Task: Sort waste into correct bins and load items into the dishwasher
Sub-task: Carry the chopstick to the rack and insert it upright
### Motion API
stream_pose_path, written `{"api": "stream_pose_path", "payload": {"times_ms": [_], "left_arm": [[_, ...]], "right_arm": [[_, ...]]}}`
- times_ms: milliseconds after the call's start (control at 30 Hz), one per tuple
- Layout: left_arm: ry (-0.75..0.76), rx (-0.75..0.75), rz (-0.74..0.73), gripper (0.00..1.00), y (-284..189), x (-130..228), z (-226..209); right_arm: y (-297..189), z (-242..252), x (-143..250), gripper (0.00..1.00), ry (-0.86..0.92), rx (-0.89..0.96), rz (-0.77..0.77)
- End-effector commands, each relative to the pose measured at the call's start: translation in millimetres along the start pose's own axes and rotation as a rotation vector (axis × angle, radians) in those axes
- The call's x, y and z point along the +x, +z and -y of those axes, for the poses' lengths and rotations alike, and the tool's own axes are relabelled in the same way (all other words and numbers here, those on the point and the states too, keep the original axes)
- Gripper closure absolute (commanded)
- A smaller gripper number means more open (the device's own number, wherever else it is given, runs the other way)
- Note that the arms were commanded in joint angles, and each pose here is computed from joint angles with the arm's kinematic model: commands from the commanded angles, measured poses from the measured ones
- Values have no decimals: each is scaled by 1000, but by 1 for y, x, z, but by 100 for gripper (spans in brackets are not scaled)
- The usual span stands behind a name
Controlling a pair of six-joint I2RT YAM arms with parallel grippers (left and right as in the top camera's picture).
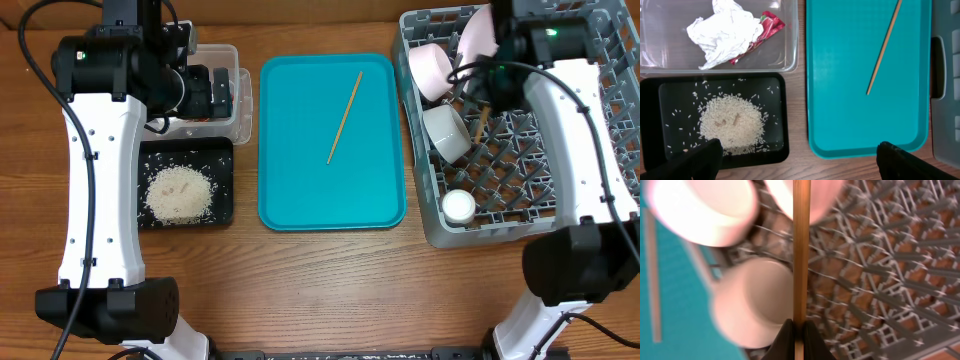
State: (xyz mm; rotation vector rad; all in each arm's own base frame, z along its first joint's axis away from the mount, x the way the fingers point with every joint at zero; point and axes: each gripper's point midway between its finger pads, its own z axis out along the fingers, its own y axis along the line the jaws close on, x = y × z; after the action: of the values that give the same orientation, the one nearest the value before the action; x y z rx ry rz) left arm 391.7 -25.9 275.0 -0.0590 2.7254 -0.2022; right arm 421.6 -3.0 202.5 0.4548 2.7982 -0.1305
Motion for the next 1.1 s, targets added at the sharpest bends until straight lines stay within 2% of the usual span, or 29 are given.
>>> {"api": "stream_pose_path", "payload": {"times_ms": [0, 333, 500, 567, 600, 633, 667, 700, 900, 1067], "left_arm": [[-7, -4, 45, 0, -13, -5, 0], [-7, -4, 44, 0, -13, -5, 0], [-7, -4, 44, 0, -13, -5, 0], [-7, -4, 44, 0, -13, -5, 0], [-7, -4, 44, 0, -13, -5, 0], [-7, -4, 44, 0, -13, -5, 0], [-7, -4, 44, 0, -13, -5, 0], [-7, -4, 44, 0, -13, -5, 0], [-7, -4, 44, 0, -13, -5, 0], [-7, -4, 44, 0, -13, -5, 0]], "right_arm": [[17, 11, 11, 96, -54, 2, -65], [47, 16, 50, 96, -277, -17, -215], [49, 18, 55, 96, -297, -16, -233], [49, 18, 55, 93, -297, -16, -233], [49, 18, 55, 82, -297, -16, -232], [49, 18, 54, 52, -297, -17, -230], [49, 17, 54, 29, -296, -17, -228], [49, 17, 53, 0, -296, -17, -226], [30, 11, 40, 0, -286, -50, -183], [-17, -19, 15, 0, -270, -228, -80]]}}
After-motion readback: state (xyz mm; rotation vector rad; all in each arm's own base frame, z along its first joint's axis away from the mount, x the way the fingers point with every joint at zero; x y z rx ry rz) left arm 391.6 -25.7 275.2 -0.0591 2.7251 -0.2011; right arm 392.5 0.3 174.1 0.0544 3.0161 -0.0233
